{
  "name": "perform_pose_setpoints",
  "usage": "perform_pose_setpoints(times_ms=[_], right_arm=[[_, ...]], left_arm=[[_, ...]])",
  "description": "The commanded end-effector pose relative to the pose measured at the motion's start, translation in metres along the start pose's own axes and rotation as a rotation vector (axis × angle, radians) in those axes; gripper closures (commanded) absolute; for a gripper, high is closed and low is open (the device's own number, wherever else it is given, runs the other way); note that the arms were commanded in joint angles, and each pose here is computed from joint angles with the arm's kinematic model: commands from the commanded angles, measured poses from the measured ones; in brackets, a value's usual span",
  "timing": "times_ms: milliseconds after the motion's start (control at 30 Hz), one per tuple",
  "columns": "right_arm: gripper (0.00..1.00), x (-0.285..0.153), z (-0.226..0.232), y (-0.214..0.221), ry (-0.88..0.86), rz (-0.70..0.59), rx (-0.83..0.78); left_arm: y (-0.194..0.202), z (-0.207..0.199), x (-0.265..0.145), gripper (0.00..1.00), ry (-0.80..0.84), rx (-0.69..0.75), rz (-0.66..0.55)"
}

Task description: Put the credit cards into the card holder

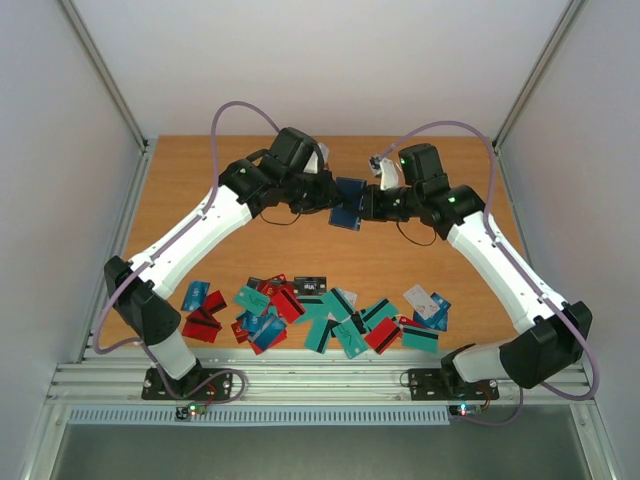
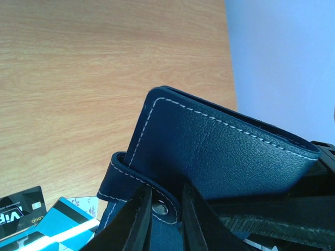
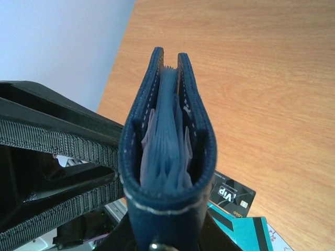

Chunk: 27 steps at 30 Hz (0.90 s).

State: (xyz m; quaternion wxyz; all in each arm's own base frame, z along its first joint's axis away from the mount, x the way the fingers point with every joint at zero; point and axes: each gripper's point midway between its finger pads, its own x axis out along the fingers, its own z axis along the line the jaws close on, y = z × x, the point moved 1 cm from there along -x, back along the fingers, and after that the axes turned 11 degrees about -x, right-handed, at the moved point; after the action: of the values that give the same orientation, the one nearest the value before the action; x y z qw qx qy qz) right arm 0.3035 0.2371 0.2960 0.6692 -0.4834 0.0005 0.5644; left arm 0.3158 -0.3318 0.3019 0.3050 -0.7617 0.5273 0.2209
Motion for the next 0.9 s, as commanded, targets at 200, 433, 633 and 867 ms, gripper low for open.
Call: perform_pose_setpoints(times_ms=[200,433,633,867], right_arm=[[0.99,-0.004,0.021,-0.037,-0.044,-0.1,-0.094],[0.99,-0.003,0.015,-0.031,-0.011,-0.076,-0.082],[0.99,-0.004,0.005,-0.021,0.046,-0.041,-0.069],[0.99,0.001,0.0,-0.014,0.048,-0.014,-0.048]], left_arm=[[0.011,-0.005,0.008,0.99,0.033,0.044,0.045],[0.006,-0.007,0.0,1.0,0.042,0.07,0.009],[-0.006,0.01,-0.02,1.0,0.019,0.069,-0.043],[-0.018,0.038,-0.037,1.0,-0.006,0.057,-0.08]])
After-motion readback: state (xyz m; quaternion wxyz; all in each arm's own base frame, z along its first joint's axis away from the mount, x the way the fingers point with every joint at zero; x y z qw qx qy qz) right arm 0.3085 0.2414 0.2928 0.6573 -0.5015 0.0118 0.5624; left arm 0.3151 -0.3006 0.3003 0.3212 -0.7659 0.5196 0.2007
